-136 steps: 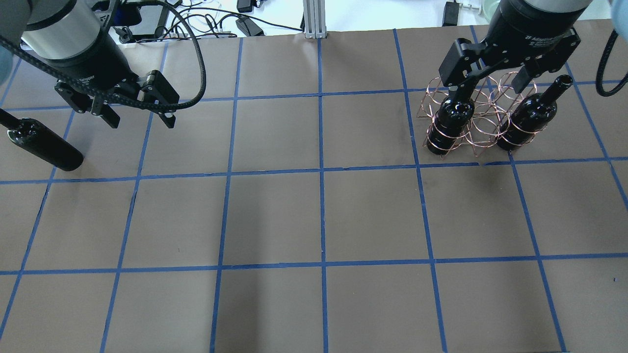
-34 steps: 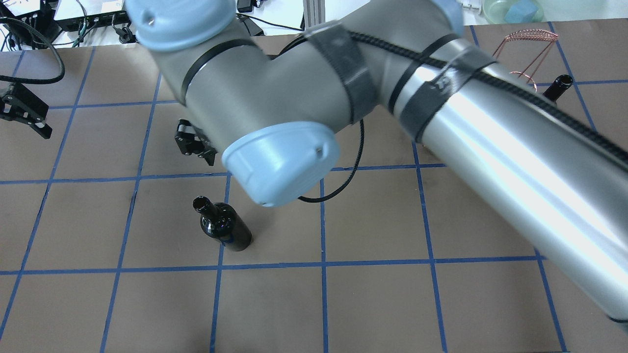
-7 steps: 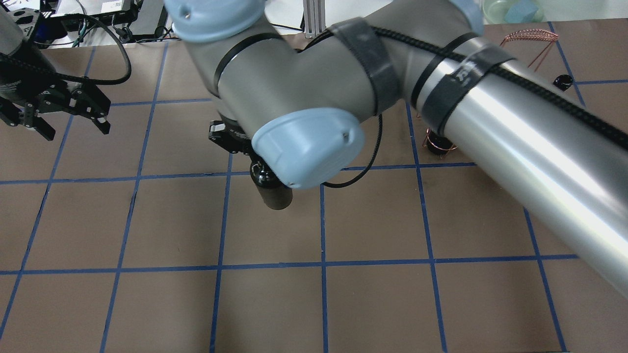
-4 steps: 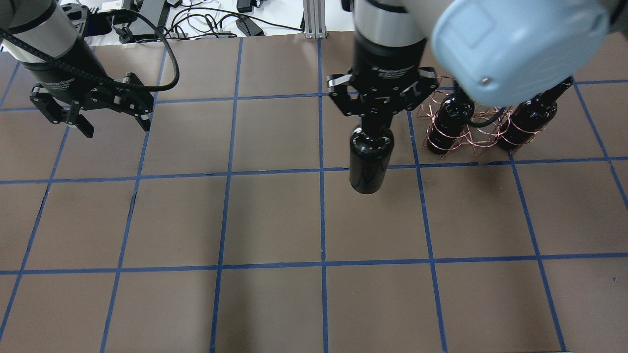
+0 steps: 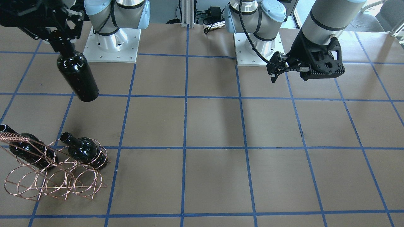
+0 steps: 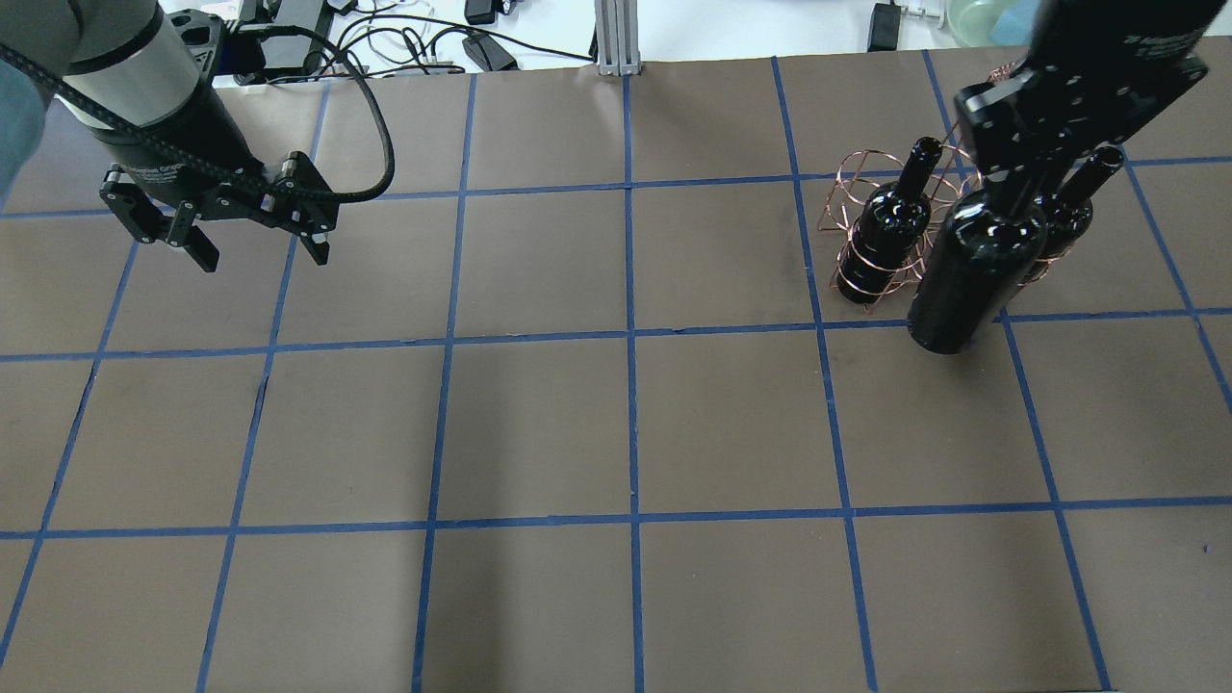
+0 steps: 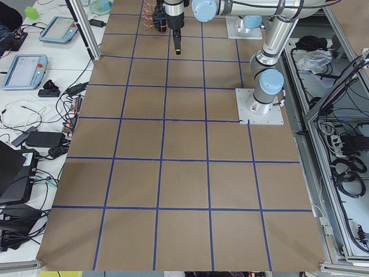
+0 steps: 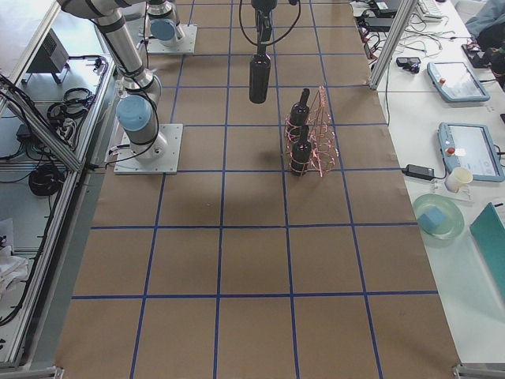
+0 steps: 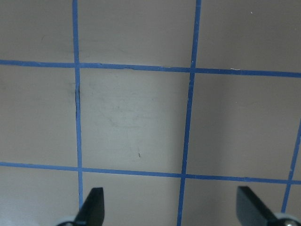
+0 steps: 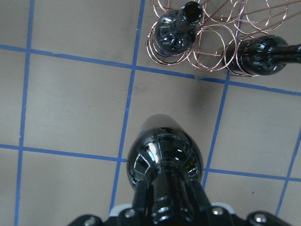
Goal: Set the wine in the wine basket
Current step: 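Lift the bottle with the right gripper and carry it to the copper rack, then lower the bottle with the right gripper into the rack's empty middle slot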
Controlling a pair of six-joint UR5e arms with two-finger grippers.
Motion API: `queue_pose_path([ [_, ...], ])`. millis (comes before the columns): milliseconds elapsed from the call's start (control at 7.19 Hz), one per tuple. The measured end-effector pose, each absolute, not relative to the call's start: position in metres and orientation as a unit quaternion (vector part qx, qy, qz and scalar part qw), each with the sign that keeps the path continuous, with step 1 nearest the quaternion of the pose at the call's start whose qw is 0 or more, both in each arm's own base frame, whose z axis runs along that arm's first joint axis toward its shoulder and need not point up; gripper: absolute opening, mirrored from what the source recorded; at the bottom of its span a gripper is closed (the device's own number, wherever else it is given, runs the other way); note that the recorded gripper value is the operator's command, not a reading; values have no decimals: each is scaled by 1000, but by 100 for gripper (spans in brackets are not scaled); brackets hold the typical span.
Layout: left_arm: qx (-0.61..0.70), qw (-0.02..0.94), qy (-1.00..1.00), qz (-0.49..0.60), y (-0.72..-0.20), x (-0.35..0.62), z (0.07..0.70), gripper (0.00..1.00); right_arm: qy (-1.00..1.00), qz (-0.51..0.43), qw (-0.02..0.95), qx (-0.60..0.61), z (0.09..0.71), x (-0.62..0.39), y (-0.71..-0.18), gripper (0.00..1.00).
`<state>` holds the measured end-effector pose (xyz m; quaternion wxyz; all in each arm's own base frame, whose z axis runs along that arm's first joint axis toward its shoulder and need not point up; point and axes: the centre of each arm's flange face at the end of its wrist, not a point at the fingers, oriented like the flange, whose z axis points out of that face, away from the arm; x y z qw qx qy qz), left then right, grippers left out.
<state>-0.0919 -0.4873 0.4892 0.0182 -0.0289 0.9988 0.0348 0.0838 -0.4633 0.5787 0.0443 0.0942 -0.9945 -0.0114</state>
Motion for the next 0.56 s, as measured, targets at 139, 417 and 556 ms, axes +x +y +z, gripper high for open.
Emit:
queue_pose_path([
  [139, -29, 11, 999, 34, -488, -93, 488, 100, -993, -10, 40, 111, 580, 52, -469, 0],
  [417, -30, 6, 999, 35, -487, -93, 486, 100, -991, 13, 29, 127, 568, 10, -506, 0],
  [556, -33, 6, 999, 35, -487, -93, 486, 100, -991, 24, 25, 130, 559, 1, -527, 0],
])
